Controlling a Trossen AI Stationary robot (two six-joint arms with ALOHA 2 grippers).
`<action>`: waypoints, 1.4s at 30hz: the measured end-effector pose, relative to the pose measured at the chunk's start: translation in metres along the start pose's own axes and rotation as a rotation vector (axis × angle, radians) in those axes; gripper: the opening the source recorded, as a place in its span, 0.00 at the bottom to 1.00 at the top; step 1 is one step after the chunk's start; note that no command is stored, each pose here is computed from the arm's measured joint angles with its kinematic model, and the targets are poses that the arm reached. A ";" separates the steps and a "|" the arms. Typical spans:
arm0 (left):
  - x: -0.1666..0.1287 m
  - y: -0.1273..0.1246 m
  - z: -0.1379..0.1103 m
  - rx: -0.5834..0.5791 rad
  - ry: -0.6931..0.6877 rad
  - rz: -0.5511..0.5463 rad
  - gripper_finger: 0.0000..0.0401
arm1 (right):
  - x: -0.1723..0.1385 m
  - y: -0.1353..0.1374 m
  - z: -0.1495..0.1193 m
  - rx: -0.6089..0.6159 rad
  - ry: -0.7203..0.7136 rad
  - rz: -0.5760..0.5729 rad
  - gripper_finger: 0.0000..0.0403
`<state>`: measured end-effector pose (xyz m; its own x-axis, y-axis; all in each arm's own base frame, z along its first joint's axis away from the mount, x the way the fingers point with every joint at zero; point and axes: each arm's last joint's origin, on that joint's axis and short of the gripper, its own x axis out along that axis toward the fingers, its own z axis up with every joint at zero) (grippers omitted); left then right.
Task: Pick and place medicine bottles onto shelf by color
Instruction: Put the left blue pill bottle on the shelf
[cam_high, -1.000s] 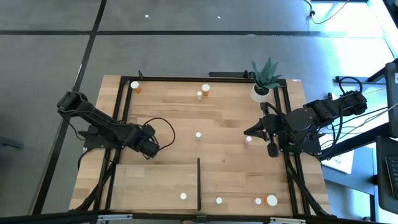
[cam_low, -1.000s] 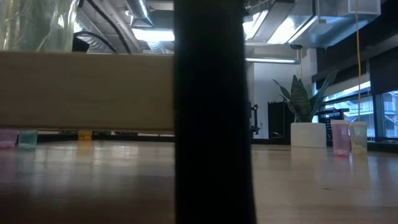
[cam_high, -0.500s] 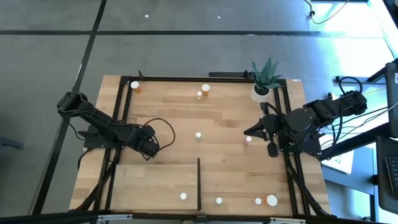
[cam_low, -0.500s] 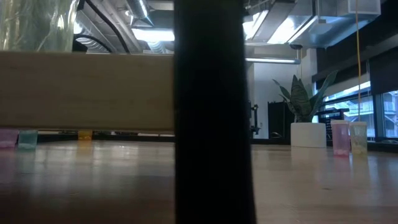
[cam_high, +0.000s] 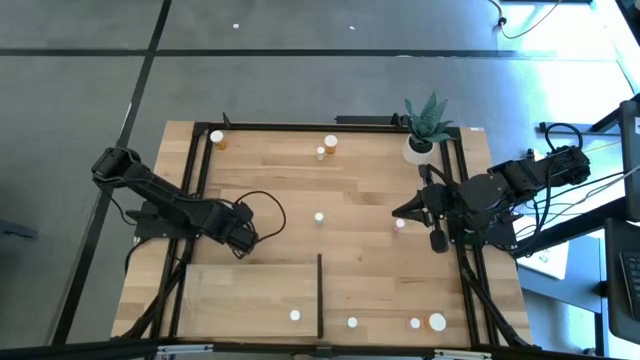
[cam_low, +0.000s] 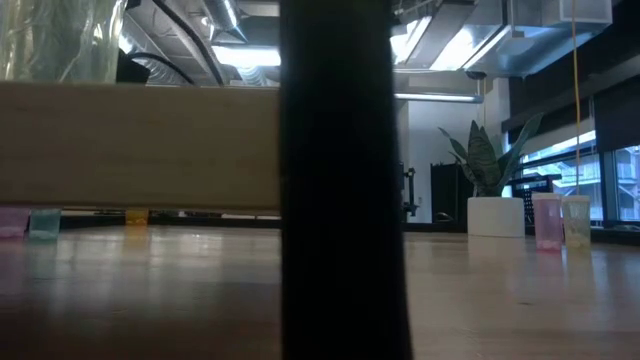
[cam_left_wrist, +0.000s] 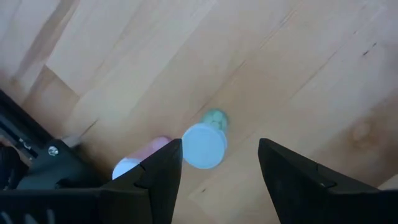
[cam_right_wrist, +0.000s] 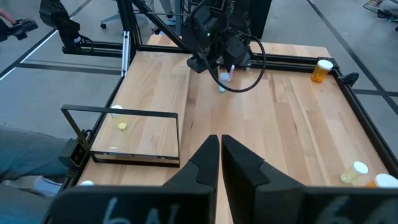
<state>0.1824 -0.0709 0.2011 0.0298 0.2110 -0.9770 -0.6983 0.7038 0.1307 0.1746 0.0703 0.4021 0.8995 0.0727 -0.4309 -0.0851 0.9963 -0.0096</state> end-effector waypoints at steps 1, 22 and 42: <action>0.000 0.000 0.000 -0.007 0.000 0.000 0.51 | 0.000 0.000 0.000 0.000 0.000 0.000 0.05; 0.024 0.005 -0.007 -0.041 -0.007 0.015 0.51 | 0.000 0.000 0.000 -0.048 0.000 0.000 0.05; 0.024 0.003 -0.006 -0.055 -0.039 0.003 0.50 | 0.000 0.000 0.000 -0.046 0.000 0.000 0.05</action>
<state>0.1767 -0.0673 0.1767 0.0550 0.2404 -0.9691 -0.7364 0.6652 0.1232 0.1747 0.0703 0.4020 0.8995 0.0727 -0.4309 -0.1046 0.9932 -0.0509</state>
